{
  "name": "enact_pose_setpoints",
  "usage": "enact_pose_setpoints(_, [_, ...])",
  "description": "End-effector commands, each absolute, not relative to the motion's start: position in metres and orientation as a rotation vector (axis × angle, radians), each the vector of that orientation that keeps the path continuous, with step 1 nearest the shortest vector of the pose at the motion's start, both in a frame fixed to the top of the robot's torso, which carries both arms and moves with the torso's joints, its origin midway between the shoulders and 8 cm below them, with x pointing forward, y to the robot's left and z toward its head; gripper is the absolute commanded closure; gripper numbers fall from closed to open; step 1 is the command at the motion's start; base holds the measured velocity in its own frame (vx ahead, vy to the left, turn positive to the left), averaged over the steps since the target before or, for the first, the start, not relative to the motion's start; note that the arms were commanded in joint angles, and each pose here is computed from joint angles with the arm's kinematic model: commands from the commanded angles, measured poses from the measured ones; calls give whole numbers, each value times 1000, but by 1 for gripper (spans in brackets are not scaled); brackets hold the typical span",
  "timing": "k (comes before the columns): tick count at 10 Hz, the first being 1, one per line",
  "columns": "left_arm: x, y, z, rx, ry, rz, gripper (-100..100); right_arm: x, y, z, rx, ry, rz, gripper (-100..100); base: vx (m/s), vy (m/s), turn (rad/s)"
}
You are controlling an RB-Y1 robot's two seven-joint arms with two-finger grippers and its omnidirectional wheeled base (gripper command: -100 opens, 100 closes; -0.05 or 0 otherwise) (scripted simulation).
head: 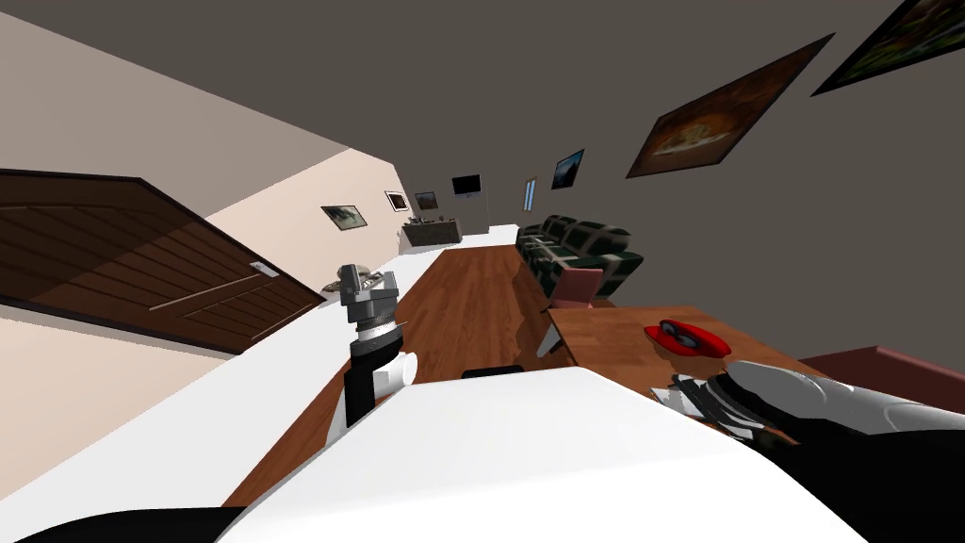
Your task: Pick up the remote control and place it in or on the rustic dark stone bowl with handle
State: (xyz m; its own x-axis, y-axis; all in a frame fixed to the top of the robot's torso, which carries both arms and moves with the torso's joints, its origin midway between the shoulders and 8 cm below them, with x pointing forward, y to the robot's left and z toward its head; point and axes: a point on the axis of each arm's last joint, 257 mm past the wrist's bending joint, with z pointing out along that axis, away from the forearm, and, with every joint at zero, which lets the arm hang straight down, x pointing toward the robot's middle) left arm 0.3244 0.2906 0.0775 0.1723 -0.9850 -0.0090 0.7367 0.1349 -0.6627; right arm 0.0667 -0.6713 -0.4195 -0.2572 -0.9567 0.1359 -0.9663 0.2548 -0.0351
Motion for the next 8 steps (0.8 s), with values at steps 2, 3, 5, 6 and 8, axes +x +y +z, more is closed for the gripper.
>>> enact_pose_setpoints(2, [324,291,77,-594,512,-1329,0,66,-695,-393,1819,-2421,182,100,-63,82,32])
enact_pose_setpoints(3, [324,291,77,-594,512,-1329,0,67,-698,-388,1813,-2424,182,100,-51,73,20])
enact_pose_setpoints(5, [324,291,77,-594,512,-1328,0,69,-705,-375,1804,-2441,169,100,-48,43,34])
enact_pose_setpoints(6, [324,291,77,-594,512,-1328,0,69,-706,-371,1803,-2447,161,100,-37,8,20])
enact_pose_setpoints(8, [324,291,77,-594,512,-1328,0,69,-707,-365,1804,-2461,141,100,-21,-4,16])
